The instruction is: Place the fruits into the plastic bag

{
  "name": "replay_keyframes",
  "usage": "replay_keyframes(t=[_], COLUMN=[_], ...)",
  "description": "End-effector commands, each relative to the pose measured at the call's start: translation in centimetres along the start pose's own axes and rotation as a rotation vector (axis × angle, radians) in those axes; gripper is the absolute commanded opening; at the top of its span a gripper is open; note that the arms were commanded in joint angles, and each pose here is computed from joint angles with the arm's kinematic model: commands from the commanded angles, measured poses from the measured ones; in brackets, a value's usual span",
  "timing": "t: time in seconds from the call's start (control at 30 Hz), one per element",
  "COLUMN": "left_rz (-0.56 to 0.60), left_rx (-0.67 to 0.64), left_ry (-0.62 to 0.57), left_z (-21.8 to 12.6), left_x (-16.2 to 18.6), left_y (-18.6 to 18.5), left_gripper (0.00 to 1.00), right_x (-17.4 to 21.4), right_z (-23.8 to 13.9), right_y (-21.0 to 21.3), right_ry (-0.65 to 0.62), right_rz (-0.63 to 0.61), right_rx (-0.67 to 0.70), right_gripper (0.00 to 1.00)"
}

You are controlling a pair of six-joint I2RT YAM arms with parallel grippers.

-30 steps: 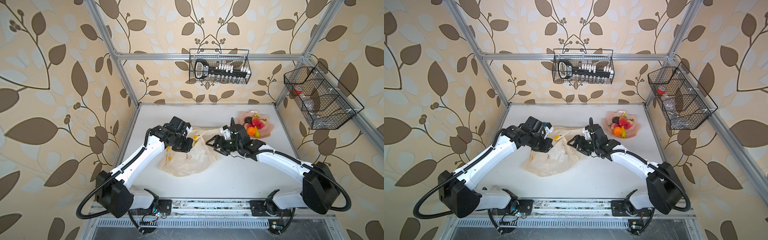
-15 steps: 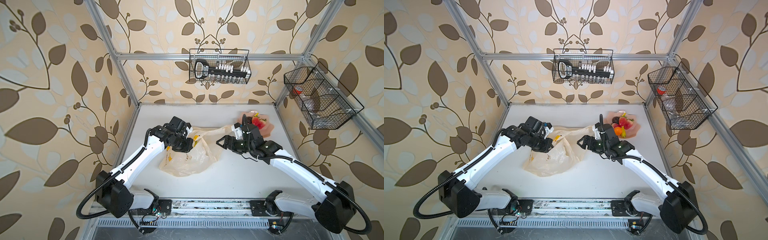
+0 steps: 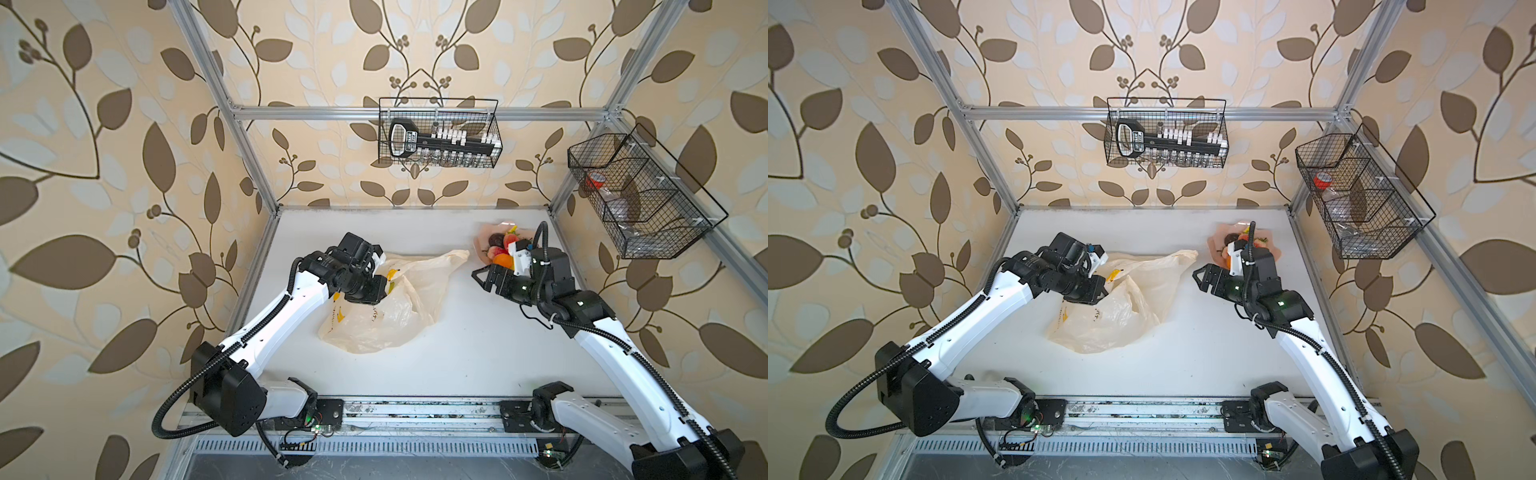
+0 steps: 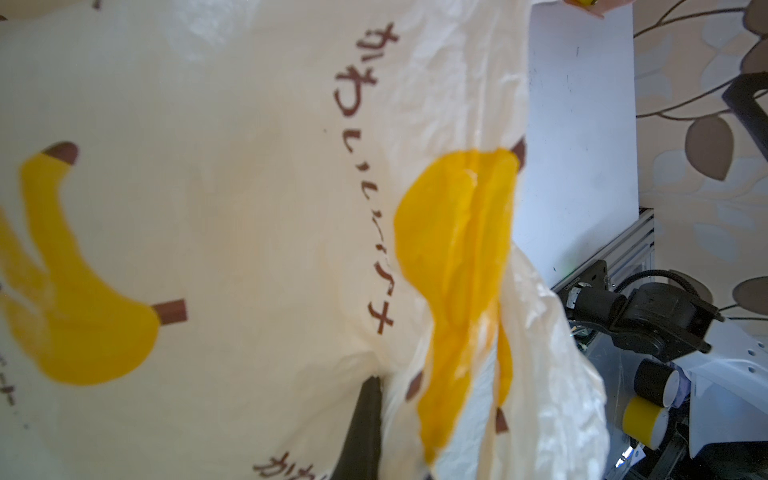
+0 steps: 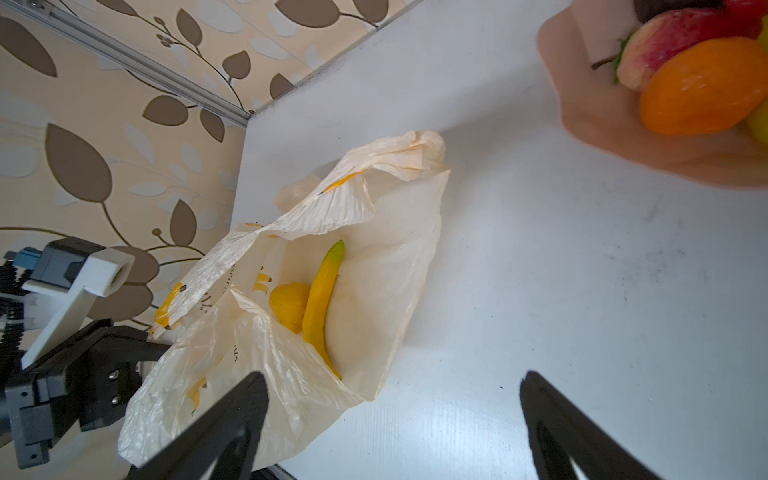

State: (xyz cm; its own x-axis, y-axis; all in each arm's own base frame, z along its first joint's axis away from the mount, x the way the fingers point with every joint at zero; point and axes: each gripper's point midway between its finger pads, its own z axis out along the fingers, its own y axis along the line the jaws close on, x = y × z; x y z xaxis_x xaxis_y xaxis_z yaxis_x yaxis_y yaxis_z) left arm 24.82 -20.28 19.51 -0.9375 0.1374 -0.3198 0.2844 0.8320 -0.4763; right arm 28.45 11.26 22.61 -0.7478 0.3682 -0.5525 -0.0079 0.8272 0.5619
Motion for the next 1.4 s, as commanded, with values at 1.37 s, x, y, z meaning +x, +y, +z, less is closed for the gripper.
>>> replay_keyframes(t=[1.37], left_rz=[0.055], left_rx=[0.097], left_ry=[-0.036], left_z=[-2.5], left_x=[0.4], left_y=[-2.4], left_gripper=[0.0], right_x=[-8.5], right_z=[0.5], right_y=[-10.7], right_ry=[0.004], right_rz=[0.082], right_rx=[0.241], right_gripper=[0.98])
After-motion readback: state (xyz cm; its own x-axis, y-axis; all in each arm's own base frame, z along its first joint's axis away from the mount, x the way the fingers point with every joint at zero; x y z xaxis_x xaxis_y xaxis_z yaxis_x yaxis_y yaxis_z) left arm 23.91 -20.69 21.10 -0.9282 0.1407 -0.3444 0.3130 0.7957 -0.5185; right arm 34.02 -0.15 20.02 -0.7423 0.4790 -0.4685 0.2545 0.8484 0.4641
